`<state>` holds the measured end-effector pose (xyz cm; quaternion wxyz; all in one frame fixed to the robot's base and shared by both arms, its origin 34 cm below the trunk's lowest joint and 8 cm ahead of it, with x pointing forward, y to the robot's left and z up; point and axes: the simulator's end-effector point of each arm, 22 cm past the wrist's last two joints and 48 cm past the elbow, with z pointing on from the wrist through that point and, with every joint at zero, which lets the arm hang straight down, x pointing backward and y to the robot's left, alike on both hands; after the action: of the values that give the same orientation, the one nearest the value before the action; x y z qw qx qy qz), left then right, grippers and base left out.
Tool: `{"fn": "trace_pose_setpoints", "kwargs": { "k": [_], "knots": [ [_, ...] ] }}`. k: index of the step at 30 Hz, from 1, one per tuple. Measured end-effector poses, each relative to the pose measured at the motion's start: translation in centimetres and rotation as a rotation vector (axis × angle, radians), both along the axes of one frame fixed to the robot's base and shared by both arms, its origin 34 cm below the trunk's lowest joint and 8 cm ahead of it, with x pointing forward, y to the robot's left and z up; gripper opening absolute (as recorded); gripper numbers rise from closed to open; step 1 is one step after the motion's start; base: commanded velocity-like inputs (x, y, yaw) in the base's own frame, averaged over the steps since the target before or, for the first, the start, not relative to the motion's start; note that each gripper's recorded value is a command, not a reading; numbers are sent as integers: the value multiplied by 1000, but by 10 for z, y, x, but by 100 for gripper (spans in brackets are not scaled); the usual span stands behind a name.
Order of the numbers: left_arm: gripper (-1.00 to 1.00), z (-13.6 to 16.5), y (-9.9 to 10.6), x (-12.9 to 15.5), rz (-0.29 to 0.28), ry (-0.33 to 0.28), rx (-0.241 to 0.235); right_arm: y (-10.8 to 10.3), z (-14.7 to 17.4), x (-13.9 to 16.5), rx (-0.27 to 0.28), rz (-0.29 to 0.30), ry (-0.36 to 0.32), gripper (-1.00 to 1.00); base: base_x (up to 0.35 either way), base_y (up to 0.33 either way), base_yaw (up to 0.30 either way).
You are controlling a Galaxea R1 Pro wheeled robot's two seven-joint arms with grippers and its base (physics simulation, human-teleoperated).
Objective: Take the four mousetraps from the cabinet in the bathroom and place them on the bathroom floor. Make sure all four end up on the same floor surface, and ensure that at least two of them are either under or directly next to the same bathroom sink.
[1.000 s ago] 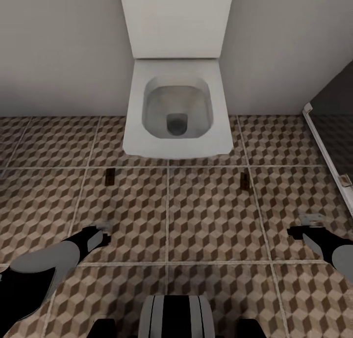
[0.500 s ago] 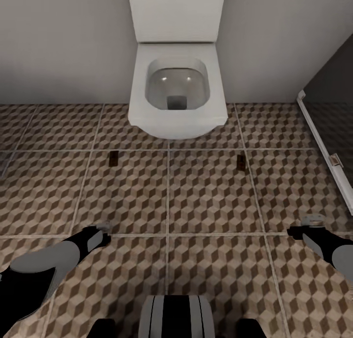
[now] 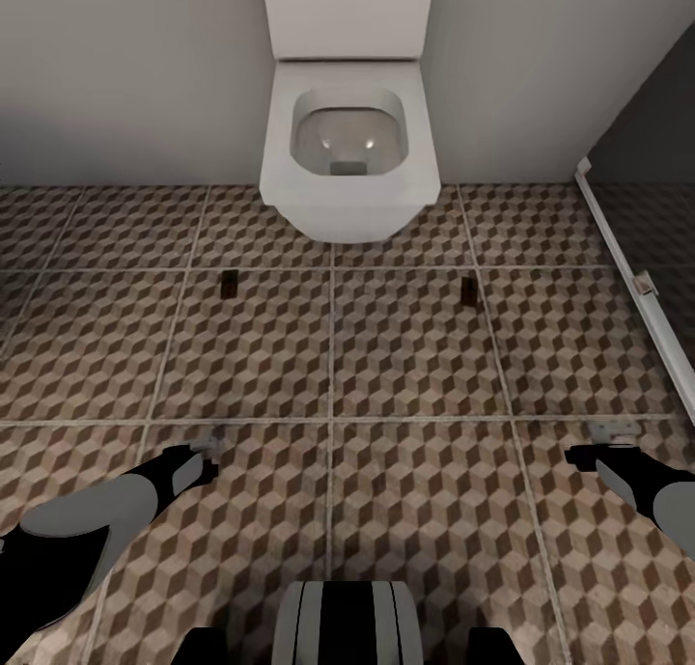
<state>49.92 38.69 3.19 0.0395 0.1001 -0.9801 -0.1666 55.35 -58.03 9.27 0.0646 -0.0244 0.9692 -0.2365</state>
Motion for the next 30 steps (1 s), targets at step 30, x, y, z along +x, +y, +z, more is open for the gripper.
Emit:
{"fn": "trace_pose_setpoints", "kwargs": {
  "k": [30],
  "knots": [
    [100,0,-1,0,0,0,-2,0,0,-1,-3,1,0,100,-14,0,0]
  ]
}}
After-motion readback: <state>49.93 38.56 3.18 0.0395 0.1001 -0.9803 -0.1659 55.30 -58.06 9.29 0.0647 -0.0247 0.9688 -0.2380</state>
